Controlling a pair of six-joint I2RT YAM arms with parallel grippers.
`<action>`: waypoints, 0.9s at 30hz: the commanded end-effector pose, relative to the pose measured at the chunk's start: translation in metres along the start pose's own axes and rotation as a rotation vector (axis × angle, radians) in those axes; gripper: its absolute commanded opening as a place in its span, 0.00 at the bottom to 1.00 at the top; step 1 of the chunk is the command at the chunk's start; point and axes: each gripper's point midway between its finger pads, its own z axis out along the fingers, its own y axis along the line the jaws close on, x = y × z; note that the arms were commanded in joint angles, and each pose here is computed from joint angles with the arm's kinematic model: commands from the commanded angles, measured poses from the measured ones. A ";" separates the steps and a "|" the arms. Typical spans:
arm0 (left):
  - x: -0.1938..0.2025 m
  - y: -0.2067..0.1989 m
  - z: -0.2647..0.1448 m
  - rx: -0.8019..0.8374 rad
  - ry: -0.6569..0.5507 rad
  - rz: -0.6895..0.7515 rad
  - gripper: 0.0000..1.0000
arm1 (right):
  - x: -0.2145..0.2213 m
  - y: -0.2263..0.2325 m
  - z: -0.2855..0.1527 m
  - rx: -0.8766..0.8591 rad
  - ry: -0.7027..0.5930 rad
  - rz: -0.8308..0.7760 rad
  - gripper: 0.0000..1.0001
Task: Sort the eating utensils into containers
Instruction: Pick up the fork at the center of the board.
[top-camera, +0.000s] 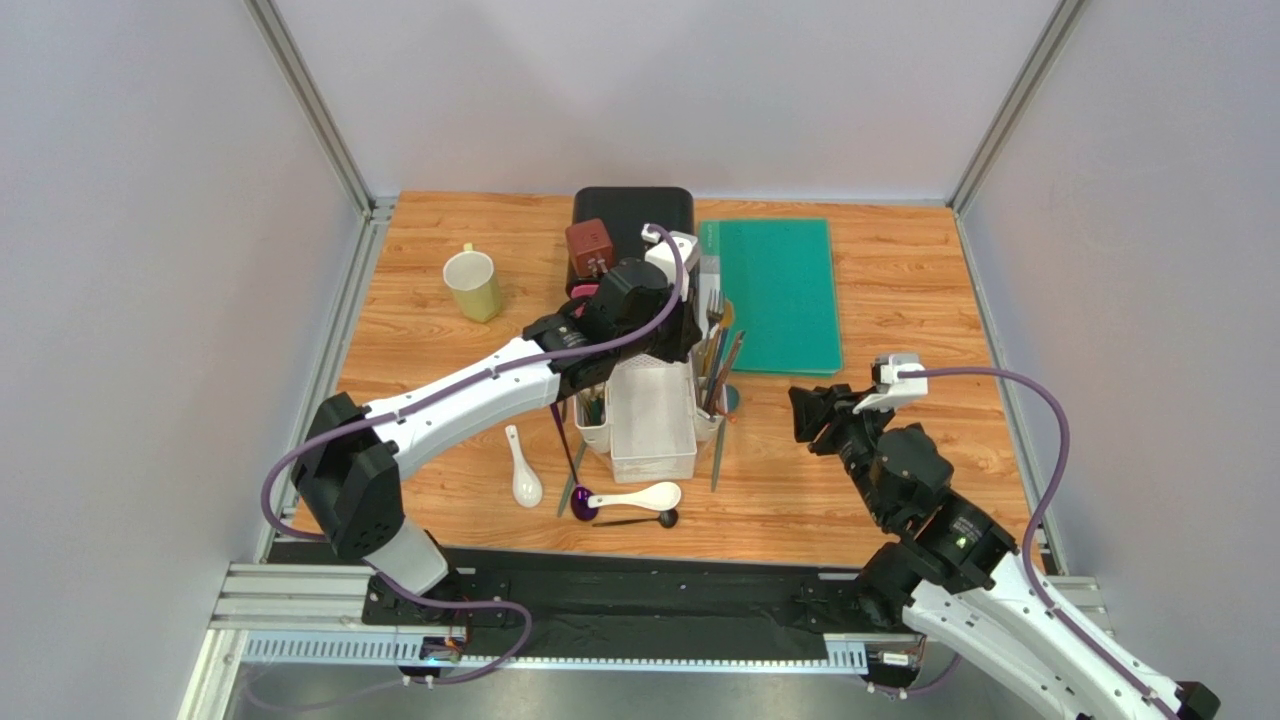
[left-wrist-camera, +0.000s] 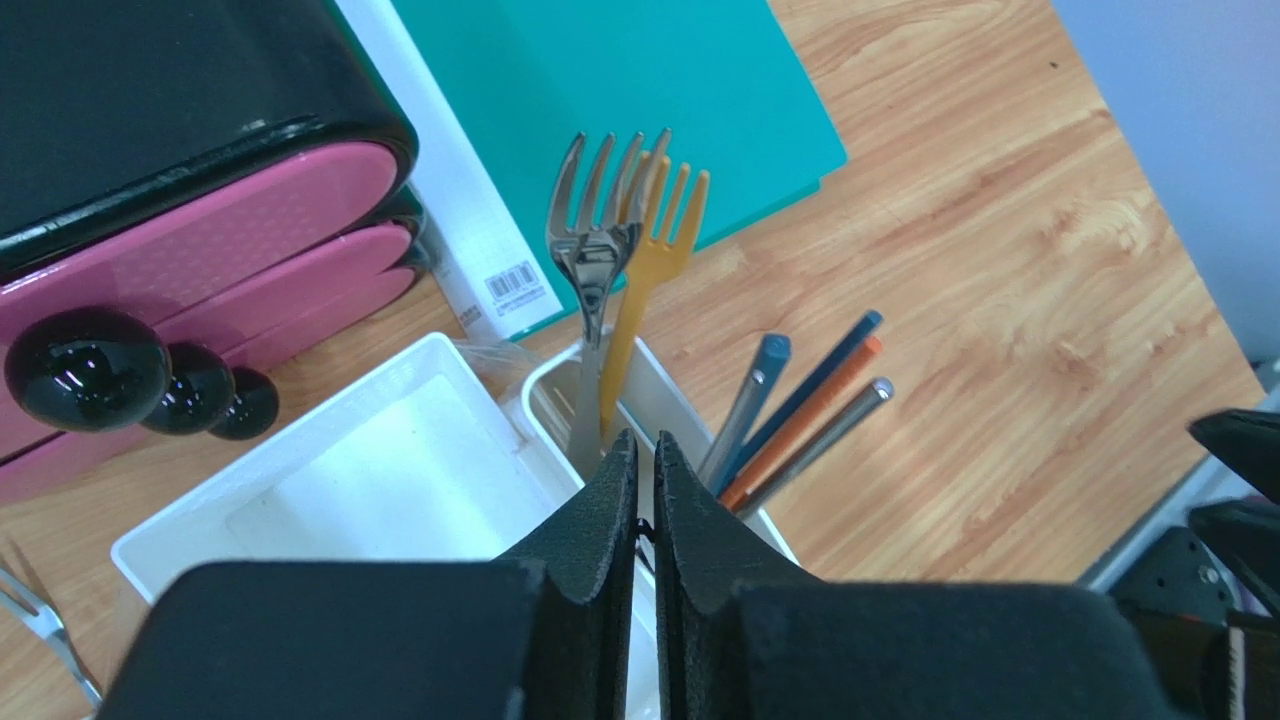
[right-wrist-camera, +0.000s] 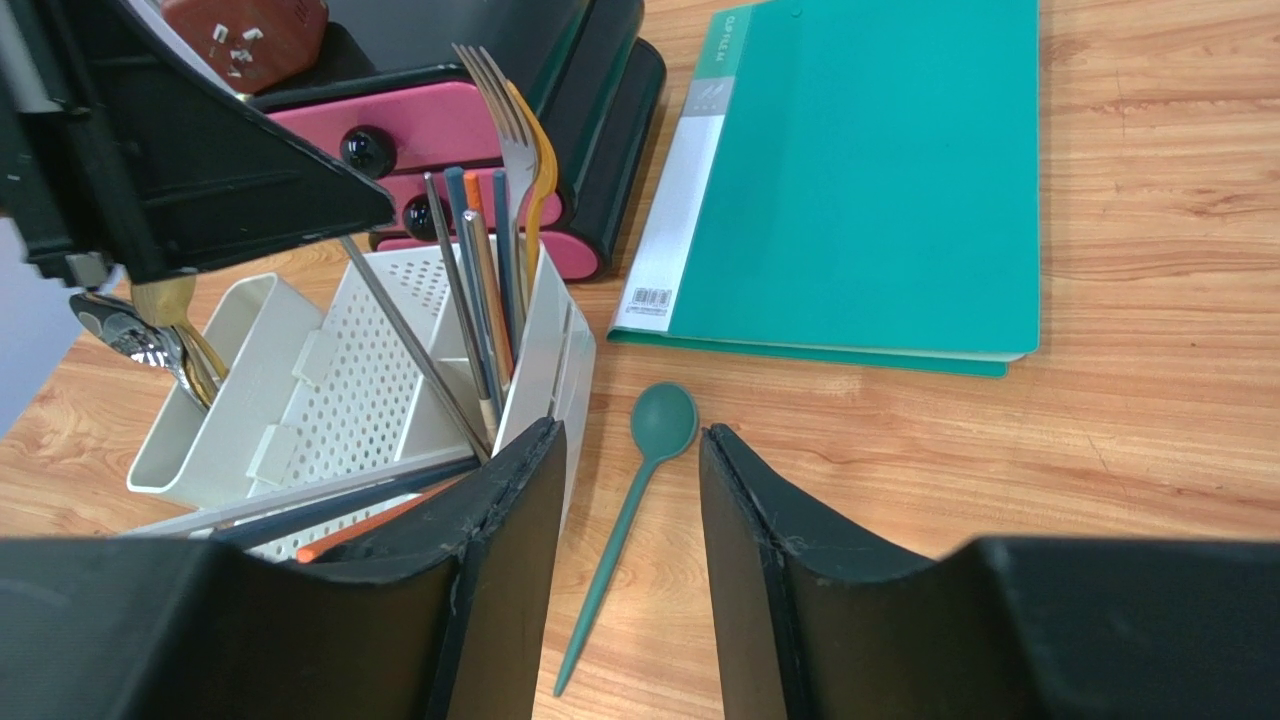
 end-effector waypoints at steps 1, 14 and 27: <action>-0.017 -0.013 -0.023 0.069 -0.050 0.007 0.04 | -0.003 0.001 0.000 0.001 -0.022 0.020 0.43; 0.007 -0.044 -0.015 0.189 0.036 0.022 0.34 | 0.000 0.001 0.003 0.009 -0.011 0.025 0.43; -0.006 -0.050 -0.033 0.208 -0.009 0.007 0.51 | 0.005 -0.001 0.005 0.019 0.004 0.025 0.43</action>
